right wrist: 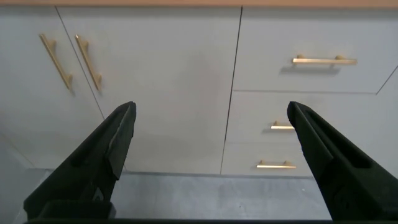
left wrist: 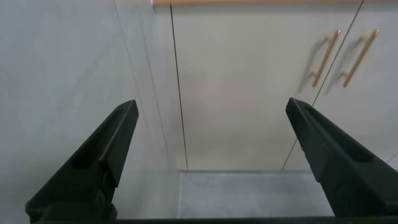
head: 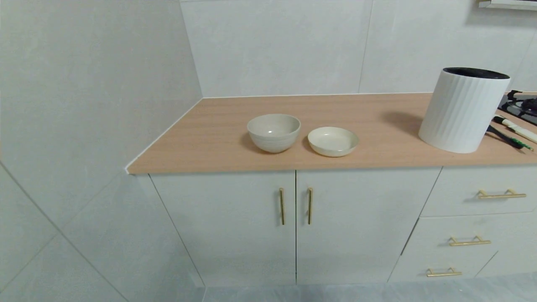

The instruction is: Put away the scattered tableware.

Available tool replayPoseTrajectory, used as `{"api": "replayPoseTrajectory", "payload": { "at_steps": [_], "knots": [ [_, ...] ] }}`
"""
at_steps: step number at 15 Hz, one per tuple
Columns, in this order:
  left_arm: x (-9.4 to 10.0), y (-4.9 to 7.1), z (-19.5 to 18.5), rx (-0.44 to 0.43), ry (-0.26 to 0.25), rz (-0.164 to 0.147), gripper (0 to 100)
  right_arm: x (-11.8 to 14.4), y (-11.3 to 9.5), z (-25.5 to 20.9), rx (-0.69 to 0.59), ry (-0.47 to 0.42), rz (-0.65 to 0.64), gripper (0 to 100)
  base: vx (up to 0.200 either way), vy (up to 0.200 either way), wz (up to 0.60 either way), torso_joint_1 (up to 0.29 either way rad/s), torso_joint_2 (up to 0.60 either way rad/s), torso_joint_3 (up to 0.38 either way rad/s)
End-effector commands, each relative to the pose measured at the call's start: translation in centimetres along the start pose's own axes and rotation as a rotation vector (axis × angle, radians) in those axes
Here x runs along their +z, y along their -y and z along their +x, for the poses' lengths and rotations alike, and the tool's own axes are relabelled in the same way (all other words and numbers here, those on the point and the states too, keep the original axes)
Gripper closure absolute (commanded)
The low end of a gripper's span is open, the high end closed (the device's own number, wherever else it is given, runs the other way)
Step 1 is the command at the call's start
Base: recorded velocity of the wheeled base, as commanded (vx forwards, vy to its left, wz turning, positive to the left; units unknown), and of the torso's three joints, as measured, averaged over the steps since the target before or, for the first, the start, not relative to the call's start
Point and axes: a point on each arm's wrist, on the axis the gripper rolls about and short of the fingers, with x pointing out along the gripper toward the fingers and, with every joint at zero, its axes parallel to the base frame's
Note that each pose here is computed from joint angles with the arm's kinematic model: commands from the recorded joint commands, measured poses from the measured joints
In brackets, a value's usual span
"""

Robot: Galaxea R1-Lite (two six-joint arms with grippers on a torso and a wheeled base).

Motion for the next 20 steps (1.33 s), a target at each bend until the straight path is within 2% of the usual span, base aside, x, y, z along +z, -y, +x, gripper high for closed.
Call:
{"api": "replayPoseTrajectory", "payload": {
  "at_steps": [1, 13, 20],
  "knots": [
    [0.0, 0.0, 0.0, 0.001, 0.0, 0.0, 0, 0.0, 0.0, 0.0, 0.001, 0.0, 0.0, 0, 0.0, 0.0, 0.0, -0.193, 0.49, 0.29],
    [0.0, 0.0, 0.0, 0.001, 0.0, 0.0, 0, 0.0, 0.0, 0.0, 0.001, 0.0, 0.0, 0, 0.0, 0.0, 0.0, -0.15, 0.46, 0.313],
    [0.0, 0.0, 0.0, 0.001, 0.0, 0.0, 0, 0.0, 0.0, 0.0, 0.001, 0.0, 0.0, 0, 0.0, 0.0, 0.0, -0.014, 0.07, 0.05]
  ]
}}
